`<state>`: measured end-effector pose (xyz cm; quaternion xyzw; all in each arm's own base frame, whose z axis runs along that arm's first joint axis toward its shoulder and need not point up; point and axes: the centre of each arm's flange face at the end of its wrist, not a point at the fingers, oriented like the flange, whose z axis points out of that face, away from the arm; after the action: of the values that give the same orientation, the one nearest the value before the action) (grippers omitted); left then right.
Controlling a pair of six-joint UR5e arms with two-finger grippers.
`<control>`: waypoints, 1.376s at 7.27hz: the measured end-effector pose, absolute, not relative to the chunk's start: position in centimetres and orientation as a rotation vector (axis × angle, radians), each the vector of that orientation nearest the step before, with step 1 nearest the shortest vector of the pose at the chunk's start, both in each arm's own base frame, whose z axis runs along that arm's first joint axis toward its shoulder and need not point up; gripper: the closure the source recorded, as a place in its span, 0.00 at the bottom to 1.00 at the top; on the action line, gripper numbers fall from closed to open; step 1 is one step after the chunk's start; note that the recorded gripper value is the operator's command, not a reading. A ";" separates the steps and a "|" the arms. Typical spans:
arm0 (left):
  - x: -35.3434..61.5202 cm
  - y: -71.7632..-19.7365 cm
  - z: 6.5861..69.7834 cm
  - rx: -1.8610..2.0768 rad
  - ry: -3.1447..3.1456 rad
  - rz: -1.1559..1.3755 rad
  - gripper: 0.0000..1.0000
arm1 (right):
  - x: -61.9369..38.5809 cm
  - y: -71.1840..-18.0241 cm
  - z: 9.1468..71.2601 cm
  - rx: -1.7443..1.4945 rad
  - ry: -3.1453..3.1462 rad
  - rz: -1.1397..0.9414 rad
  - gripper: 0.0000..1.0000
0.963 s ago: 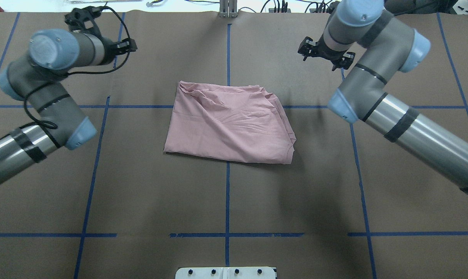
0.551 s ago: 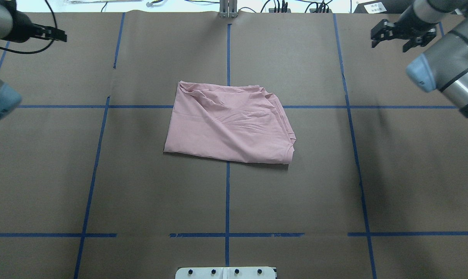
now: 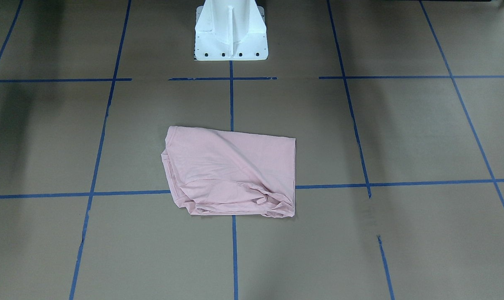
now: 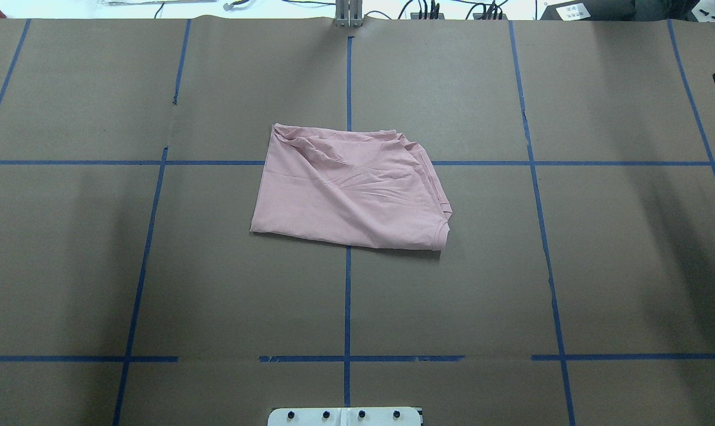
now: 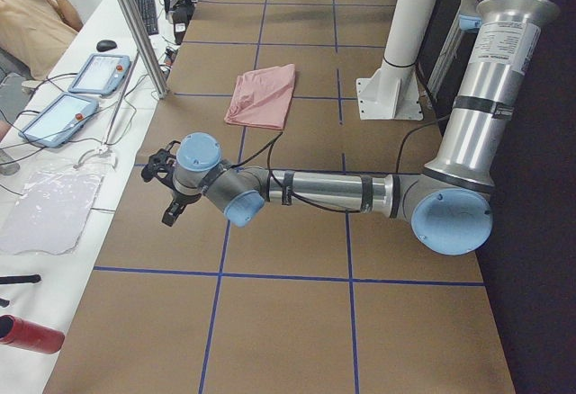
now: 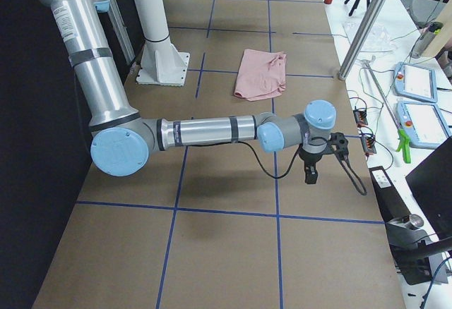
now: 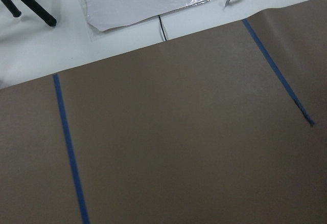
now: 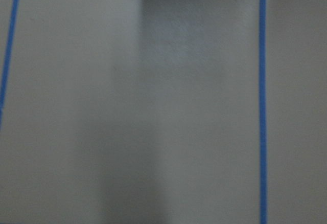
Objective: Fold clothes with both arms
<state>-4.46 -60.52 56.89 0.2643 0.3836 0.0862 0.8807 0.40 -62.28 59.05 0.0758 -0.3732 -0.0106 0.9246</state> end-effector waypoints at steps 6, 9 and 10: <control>-10.2 -49.1 65.9 0.236 0.813 0.030 0.00 | 5.0 -53.6 63.9 0.132 -0.747 -0.047 0.00; -9.0 -44.6 61.0 0.266 0.807 0.022 0.00 | 4.6 -53.4 64.0 0.119 -0.756 -0.042 0.00; -8.0 -43.8 59.6 0.242 0.775 0.038 0.00 | 4.4 -53.6 63.9 0.120 -0.759 -0.047 0.00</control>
<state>-7.96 -43.83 59.60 0.1175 0.3771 0.0185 0.9185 4.35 -53.59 63.86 0.0587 -0.3700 -0.0229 0.9269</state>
